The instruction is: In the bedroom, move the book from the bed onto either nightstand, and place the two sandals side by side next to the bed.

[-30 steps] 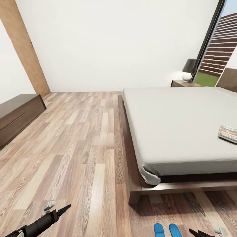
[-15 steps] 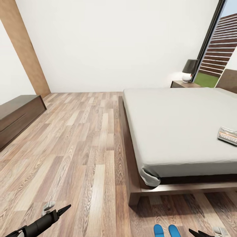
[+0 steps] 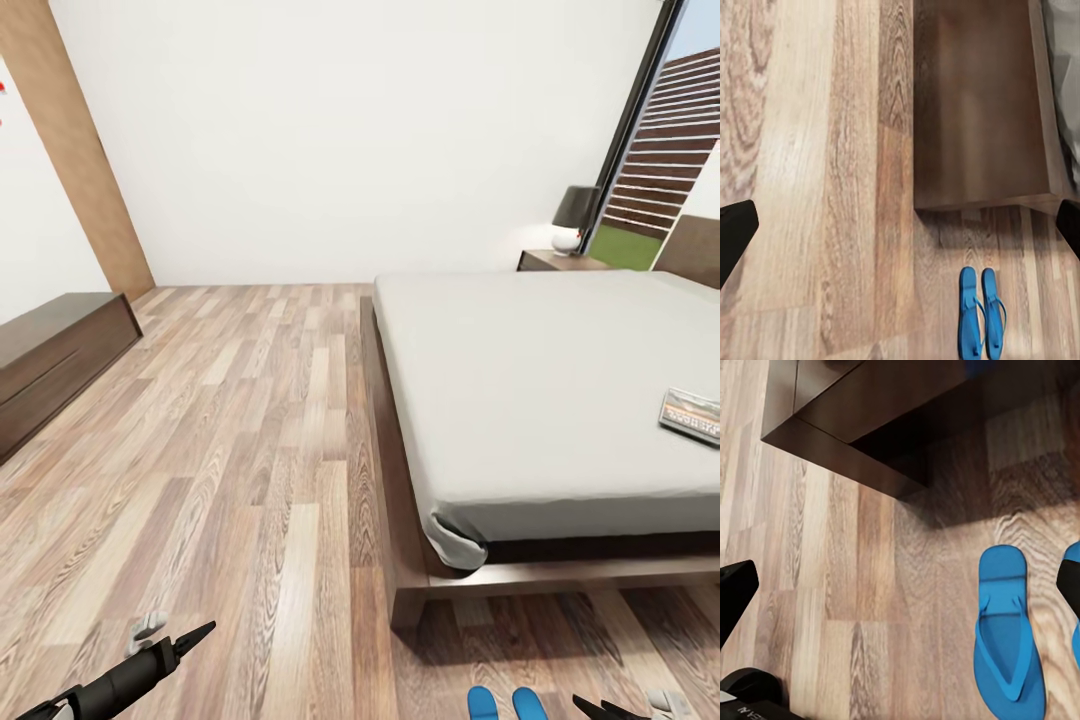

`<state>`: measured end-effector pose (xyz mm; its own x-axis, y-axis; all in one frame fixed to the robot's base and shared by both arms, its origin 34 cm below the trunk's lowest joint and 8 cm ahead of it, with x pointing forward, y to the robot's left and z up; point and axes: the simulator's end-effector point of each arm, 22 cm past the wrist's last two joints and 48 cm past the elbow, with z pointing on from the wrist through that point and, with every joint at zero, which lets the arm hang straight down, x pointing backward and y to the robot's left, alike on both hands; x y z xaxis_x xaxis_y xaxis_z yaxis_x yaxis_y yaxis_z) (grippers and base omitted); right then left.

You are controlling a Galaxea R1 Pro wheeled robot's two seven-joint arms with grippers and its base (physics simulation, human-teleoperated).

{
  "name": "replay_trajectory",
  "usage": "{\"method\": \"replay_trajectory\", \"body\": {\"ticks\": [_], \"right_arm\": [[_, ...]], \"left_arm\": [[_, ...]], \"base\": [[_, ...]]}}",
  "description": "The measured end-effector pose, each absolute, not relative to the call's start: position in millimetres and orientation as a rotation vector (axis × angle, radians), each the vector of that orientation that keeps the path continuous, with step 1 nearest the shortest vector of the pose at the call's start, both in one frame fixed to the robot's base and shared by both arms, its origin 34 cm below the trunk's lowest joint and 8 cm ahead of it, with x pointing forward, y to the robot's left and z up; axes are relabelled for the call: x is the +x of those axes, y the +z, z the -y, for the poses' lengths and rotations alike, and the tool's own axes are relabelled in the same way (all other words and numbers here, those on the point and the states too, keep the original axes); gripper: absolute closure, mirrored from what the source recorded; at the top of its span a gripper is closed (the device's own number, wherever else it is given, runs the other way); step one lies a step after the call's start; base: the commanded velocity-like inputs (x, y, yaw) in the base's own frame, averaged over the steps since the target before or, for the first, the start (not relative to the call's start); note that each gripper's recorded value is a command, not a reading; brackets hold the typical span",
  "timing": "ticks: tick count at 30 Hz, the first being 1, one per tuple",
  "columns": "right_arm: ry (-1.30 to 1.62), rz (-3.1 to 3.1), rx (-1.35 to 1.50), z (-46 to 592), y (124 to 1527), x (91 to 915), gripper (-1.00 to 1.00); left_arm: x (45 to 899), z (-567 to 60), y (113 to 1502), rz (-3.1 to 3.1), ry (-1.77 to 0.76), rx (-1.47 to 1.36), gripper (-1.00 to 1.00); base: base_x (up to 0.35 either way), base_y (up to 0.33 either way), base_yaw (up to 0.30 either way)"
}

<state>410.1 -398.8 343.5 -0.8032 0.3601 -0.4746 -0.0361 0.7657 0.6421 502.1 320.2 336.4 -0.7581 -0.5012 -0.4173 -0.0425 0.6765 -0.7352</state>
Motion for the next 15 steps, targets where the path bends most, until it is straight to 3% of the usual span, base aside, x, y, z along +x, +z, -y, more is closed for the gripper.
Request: {"method": "replay_trajectory", "body": {"ticks": [15], "right_arm": [[0.874, -2.341, 0.230, 398.6, 350.9, 415.4, -1.00]], "left_arm": [[507.4, -320.2, 346.0, -2.255, -0.977, -0.403, -1.00]], "base": [[0.000, 0.000, 0.000]]}}
